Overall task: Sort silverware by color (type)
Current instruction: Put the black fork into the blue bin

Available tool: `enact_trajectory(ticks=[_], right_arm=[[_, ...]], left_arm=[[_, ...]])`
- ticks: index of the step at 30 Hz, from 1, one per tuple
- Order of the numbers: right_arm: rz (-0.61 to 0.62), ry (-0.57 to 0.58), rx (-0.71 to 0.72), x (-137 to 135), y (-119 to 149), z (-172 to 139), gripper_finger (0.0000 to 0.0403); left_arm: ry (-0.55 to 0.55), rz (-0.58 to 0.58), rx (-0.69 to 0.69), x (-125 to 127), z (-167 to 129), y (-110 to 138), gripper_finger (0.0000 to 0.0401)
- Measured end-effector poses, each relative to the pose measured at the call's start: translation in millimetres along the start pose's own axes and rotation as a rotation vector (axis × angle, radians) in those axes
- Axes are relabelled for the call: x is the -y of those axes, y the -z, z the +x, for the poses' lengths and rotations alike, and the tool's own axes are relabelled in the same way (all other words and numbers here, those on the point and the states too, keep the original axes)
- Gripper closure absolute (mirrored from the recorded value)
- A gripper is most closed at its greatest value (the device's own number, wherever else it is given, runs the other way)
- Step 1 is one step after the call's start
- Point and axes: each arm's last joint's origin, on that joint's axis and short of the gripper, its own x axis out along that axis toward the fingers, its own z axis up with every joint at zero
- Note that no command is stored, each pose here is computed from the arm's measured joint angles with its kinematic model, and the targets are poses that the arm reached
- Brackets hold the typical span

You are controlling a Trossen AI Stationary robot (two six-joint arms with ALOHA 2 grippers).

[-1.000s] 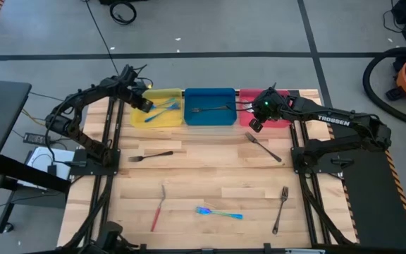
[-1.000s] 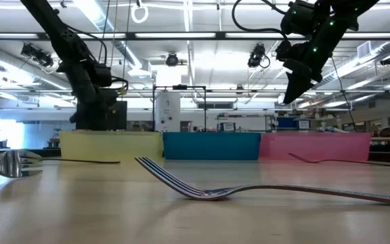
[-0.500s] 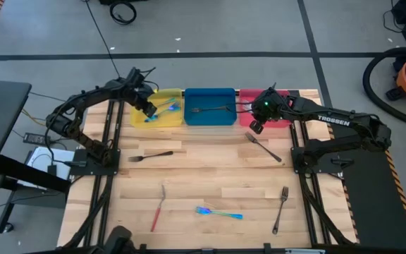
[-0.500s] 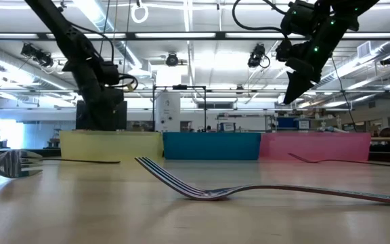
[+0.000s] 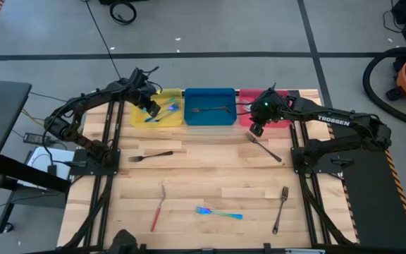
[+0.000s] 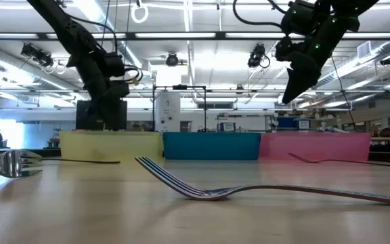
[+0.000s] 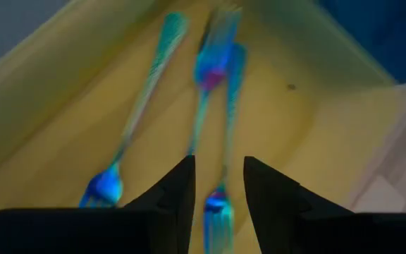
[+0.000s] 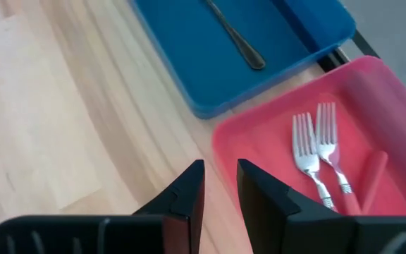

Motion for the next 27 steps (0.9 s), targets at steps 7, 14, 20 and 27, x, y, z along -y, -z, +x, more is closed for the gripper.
enact_trajectory(ticks=[7, 14, 20, 27], right_arm=[[0.007, -0.008, -0.003, -3.1, 0.3, -0.2, 0.0282], [0.004, -0.011, -0.07, -3.2, 6.1, 1.1, 0.0238], [0.107, 0.016, -0.127, 6.8, 8.7, 9.2, 0.0226], [0.235, -0.092, -0.232, 13.4, 28.3, 32.5, 0.0226]], left_arm=[[0.07, 0.147, 0.058, 42.4, 2.5, -8.0, 0.028], [0.164, 0.308, 0.11, 92.2, 7.4, -9.5, 0.028], [0.24, 0.428, 0.139, 129.7, 8.1, -4.6, 0.028], [0.306, 0.523, 0.152, 160.8, 6.8, 4.0, 0.028]])
